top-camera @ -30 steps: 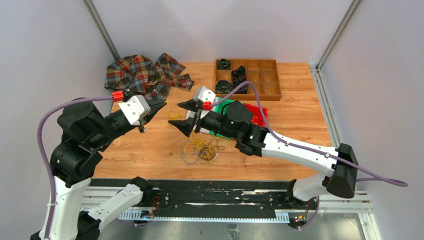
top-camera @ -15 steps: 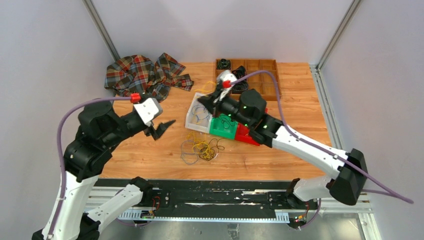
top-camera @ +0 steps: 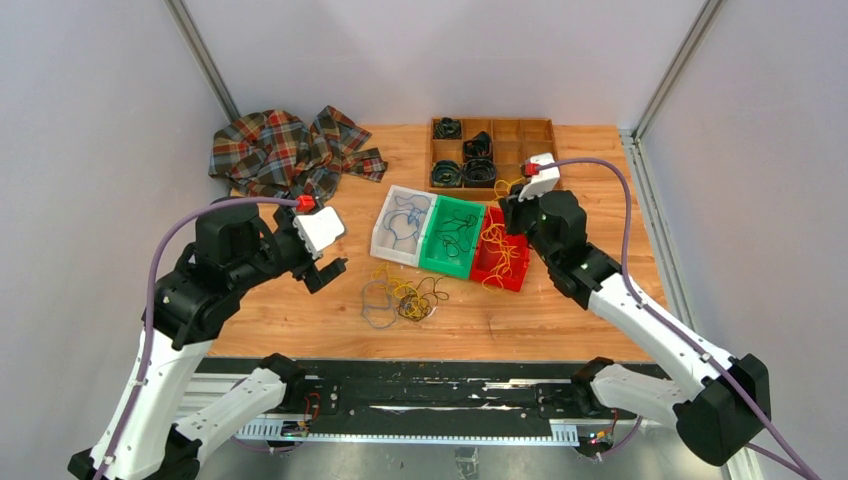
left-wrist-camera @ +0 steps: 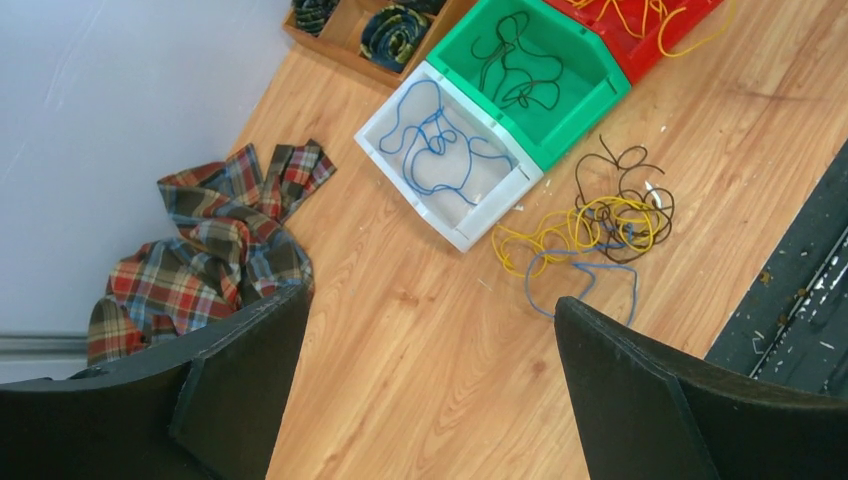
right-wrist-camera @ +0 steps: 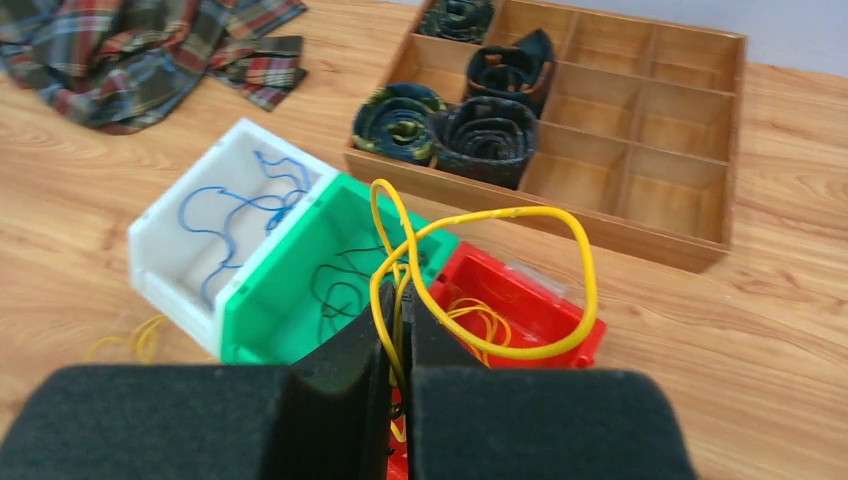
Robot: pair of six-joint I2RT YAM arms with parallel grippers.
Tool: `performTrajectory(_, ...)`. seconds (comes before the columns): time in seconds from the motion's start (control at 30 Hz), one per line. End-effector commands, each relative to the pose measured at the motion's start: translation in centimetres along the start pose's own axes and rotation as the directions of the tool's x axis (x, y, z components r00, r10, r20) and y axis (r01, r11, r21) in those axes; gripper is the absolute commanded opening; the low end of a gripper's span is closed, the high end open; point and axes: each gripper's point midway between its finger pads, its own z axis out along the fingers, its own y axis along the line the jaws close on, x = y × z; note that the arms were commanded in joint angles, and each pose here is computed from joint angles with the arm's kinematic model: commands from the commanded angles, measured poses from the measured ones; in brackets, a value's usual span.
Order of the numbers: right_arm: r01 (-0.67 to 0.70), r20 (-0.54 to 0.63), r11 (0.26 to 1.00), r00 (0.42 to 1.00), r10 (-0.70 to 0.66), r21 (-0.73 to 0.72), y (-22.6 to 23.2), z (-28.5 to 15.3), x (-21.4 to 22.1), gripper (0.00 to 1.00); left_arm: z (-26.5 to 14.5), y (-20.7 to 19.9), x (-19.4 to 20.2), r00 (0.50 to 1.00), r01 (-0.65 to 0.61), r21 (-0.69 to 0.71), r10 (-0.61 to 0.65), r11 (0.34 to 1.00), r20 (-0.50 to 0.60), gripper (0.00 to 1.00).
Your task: Untangle the cables
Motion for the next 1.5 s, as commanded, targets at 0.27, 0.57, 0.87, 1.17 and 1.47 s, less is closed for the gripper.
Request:
performTrajectory(0.27, -0.043, 0.120, 0.977, 0.993, 0.019, 0.207, -6.8, 1.9, -5.3, 0.01, -0.3, -0.2, 0.7, 1.000, -0.011, 0.003, 0.011, 1.000, -0.028, 0.98)
performTrajectory(0.57, -0.027, 0.004, 0.975, 1.000, 0.026, 0.222, -7.4, 3.9, -0.2, 0.01, -0.2, -0.1, 1.0, 0.998, 0.008, 0.007, -0.008, 1.000, -0.062, 0.98)
performTrajectory(0.87, 0.051, -0.339, 0.951, 0.939, 0.059, 0.306, -8.4, 3.1, 9.9, 0.01, -0.5, 0.4, 0.6, 0.998, -0.015, -0.011, 0.014, 1.000, -0.055, 0.98)
performTrajectory(1.17, 0.005, -0.529, 0.965, 0.837, 0.139, 0.261, -6.5, 2.1, 14.7, 0.16, -0.3, 1.0, 1.2, 0.996, 0.013, -0.049, -0.017, 0.999, -0.092, 0.98)
performTrajectory(1.47, -0.027, -0.525, 0.973, 0.838, 0.147, 0.228, -5.5, 1.9, 11.9, 0.41, -0.4, 1.4, 1.2, 0.995, 0.009, -0.065, -0.015, 0.998, -0.100, 0.98)
